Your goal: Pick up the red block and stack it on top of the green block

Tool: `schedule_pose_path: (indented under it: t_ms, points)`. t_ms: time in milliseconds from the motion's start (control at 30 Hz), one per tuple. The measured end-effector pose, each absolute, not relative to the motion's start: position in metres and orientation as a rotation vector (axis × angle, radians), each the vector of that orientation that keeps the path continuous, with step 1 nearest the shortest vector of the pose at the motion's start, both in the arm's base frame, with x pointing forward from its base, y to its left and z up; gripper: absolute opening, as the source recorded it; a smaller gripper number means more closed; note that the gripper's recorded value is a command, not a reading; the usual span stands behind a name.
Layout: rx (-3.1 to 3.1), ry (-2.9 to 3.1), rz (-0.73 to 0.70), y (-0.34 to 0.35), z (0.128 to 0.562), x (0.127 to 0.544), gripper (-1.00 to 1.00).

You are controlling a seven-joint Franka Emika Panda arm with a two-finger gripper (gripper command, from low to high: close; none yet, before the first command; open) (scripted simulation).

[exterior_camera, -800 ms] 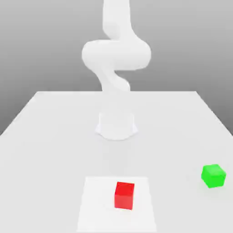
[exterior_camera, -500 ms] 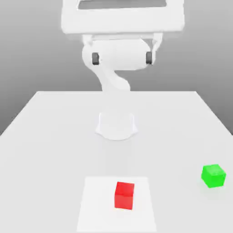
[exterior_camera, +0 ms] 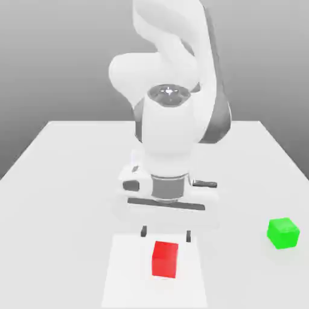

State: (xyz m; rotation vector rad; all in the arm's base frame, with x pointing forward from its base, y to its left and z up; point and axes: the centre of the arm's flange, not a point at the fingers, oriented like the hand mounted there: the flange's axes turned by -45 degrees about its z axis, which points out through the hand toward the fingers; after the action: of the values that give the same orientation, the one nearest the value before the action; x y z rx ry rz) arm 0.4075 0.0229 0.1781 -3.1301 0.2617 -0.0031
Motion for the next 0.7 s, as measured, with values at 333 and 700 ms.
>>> schedule_pose_path:
  t_ms: [333,700]
  points:
    - [-3.131,0.262,-0.002,0.023,0.147,0.406,-1.0]
    - [-3.121,0.326,0.001,0.084,0.216,0.403,-1.0]
